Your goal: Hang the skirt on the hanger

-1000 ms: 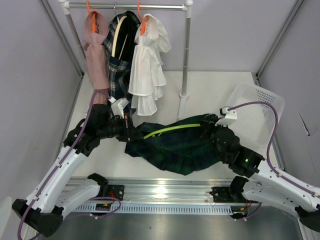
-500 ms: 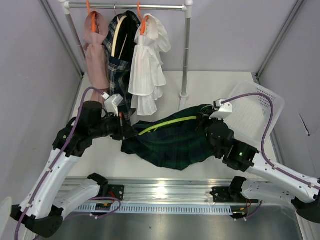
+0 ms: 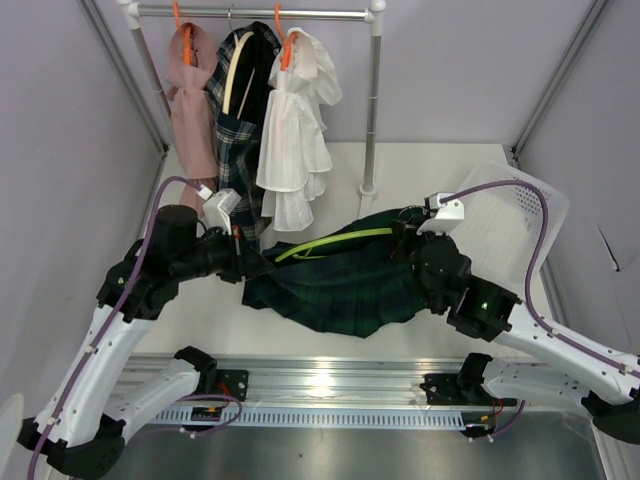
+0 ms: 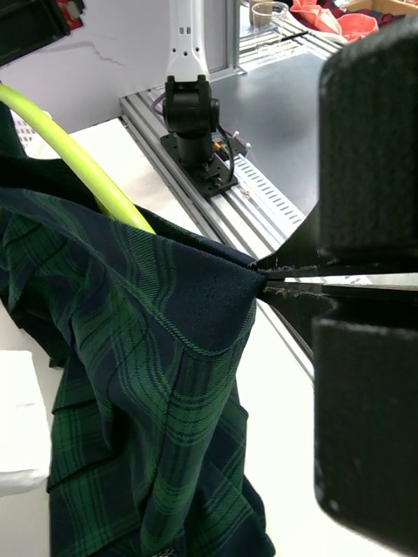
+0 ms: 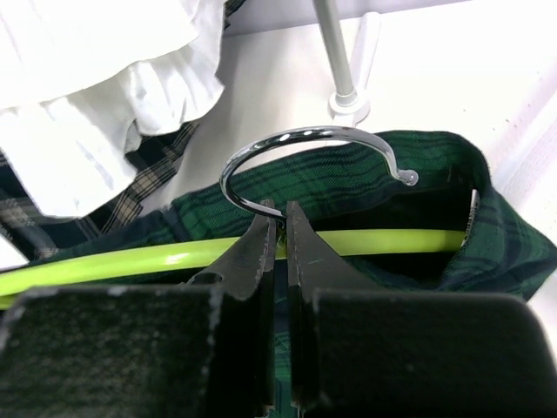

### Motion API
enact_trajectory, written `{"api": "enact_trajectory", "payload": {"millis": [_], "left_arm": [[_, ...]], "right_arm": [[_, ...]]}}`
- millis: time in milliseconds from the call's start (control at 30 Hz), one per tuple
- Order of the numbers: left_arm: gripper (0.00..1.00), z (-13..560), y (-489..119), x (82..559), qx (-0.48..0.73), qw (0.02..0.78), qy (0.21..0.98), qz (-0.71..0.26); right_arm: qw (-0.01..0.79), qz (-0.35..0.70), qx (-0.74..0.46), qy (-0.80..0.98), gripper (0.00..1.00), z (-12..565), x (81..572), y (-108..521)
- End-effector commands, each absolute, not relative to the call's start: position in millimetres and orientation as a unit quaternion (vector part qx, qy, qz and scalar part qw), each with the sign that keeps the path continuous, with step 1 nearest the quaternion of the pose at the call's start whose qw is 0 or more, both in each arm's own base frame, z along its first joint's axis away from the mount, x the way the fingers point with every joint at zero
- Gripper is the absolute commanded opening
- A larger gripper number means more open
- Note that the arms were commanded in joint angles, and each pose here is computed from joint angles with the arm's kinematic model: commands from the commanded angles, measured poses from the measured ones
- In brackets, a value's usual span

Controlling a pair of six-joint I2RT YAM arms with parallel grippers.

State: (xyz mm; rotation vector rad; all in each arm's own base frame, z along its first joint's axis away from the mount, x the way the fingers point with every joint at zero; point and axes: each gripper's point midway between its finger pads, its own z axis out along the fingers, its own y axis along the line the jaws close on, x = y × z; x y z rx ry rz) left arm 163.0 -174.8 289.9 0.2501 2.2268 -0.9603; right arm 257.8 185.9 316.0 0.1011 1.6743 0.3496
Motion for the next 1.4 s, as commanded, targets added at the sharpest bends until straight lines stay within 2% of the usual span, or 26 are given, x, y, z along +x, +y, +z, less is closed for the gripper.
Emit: {"api": "enact_trajectory", "payload": {"millis": [0, 267, 467, 567, 733, 833, 1033, 1267, 1367], "left_arm": [[0.00, 326, -176, 168, 0.108, 0.388, 0.831, -0.384], [0.00, 361, -183, 177, 0.114, 0.408, 0.817, -0.392], [0.00, 357, -193, 182, 0.118, 0.394, 0.821, -0.395], [0.00, 354, -202, 185, 0.123, 0.388, 0.823, -0.396], [0.00, 349, -218, 187, 0.134, 0.378, 0.825, -0.397], [0.00, 353, -222, 188, 0.137, 0.383, 0.823, -0.397], [0.00, 341, -223, 193, 0.139, 0.379, 0.831, -0.383], [0.00, 333, -226, 194, 0.144, 0.376, 0.832, -0.381], [0.00, 332, -227, 193, 0.147, 0.376, 0.831, -0.384]], "right_arm": [[0.682, 0.109, 0.038, 0.722, 0.00, 341, 257, 174], [0.673, 0.103, -0.003, 0.733, 0.00, 331, 253, 201], [0.683, 0.143, -0.010, 0.717, 0.00, 353, 243, 213], [0.675, 0.123, -0.019, 0.727, 0.00, 345, 247, 220], [0.666, 0.172, -0.028, 0.725, 0.00, 349, 239, 243], [0.670, 0.166, -0.030, 0.723, 0.00, 353, 235, 242], [0.639, 0.175, -0.033, 0.748, 0.00, 311, 244, 249], [0.660, 0.200, -0.039, 0.724, 0.00, 357, 226, 254], [0.661, 0.204, -0.037, 0.721, 0.00, 356, 224, 252]]}}
